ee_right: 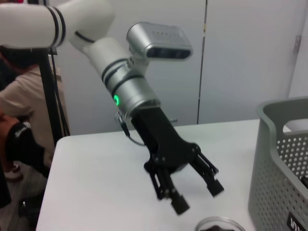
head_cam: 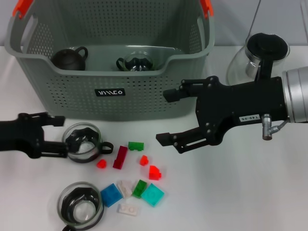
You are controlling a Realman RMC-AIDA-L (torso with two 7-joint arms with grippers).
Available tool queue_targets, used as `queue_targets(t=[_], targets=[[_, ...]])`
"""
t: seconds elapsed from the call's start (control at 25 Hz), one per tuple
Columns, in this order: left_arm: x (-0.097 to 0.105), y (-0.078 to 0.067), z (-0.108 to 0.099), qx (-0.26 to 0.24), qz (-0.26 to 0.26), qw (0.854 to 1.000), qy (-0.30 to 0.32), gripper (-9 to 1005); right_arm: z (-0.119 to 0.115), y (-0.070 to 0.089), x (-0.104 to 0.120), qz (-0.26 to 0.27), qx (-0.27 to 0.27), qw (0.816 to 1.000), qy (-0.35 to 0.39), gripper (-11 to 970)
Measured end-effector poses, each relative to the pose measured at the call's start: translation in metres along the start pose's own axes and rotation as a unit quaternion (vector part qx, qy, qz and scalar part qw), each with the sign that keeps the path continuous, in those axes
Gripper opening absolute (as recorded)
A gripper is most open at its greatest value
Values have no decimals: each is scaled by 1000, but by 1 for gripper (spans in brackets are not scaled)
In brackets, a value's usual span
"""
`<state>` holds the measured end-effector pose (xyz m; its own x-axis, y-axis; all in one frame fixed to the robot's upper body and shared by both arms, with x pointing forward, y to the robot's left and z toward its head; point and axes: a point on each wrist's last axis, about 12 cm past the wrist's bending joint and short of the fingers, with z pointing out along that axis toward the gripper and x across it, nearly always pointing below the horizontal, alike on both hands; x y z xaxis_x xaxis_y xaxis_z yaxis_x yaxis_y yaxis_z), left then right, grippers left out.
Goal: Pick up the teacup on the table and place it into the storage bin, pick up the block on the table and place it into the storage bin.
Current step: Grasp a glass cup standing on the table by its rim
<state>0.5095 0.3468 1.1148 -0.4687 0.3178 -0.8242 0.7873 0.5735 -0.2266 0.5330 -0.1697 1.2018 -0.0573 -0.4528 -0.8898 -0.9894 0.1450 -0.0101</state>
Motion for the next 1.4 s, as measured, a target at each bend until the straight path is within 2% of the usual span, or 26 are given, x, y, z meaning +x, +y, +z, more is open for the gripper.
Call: queue_targets(t=[0.28,0.44,0.56,0.88,1.4], targets=[[-13,7,-8,-54,-93,992,62,932,-6,-7,3,-2,4,999,33,945],[-29,15,0,-92,-162,978,94,932,-3,-13,2,-4,6,999,51,944],[-34,17,4,-101,-179,973,104,932,-2,-15,3,-6,7,998,60,944],[-50,21,28,-130,-196,958,164,932,0,-18,7,2,6,998,69,944],[-47,26,70,-158,-186,946,213,932,0,-23,13,11,14,997,74,944]])
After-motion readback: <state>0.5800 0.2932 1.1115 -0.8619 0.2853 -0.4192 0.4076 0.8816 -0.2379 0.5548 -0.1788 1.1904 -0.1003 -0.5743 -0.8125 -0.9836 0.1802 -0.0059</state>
